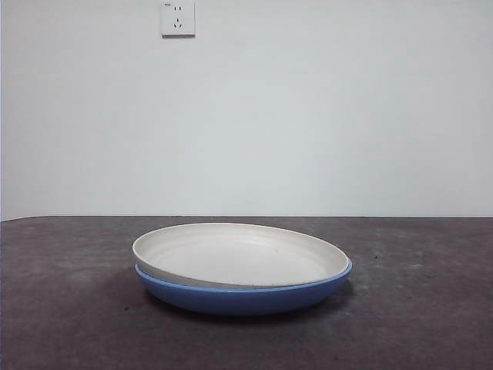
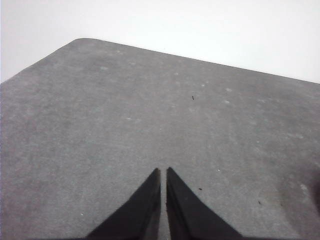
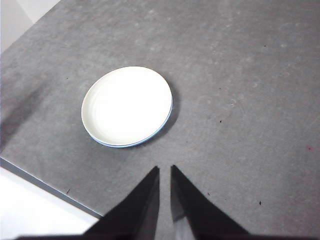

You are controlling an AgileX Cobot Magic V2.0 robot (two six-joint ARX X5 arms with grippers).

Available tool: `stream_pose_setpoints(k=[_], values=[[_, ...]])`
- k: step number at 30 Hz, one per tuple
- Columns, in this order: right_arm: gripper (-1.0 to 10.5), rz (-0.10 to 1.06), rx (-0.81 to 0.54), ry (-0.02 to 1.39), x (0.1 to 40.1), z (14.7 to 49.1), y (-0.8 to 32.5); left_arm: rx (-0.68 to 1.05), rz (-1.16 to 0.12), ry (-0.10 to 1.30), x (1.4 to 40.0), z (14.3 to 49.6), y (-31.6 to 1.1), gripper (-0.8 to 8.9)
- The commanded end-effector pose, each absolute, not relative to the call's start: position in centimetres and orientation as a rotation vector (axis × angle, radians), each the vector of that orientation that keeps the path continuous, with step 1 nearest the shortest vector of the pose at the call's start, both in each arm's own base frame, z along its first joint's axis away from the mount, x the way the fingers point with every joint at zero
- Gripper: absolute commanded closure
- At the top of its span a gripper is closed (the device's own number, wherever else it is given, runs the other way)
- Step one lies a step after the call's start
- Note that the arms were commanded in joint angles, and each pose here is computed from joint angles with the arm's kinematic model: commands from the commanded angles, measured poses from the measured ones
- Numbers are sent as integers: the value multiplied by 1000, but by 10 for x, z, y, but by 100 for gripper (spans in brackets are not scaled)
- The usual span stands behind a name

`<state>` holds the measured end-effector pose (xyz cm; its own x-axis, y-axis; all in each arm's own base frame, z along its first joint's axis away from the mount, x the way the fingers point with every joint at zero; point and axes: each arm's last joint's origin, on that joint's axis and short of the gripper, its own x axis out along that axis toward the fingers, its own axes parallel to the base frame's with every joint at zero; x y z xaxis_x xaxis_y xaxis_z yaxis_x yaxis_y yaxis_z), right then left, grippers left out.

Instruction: Pick up the white plate, put it on the blue plate, put it on desk

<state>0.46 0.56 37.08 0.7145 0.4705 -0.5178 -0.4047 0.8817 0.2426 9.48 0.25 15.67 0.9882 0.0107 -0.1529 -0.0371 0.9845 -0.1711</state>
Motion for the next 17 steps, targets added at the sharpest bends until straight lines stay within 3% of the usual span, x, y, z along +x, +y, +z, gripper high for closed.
stream_pose_setpoints(k=[1,11,13,17], values=[[913,494,116,587,4,374,6,-174,32,176,96,149,3,794],[913,449,91,594,10,363,7,-174,32,176,96,149,3,794],[913,394,12,535,19,349,9,-174,32,176,96,149,3,794],[913,252,21,325,46,312,11,-174,32,176,96,149,3,794]])
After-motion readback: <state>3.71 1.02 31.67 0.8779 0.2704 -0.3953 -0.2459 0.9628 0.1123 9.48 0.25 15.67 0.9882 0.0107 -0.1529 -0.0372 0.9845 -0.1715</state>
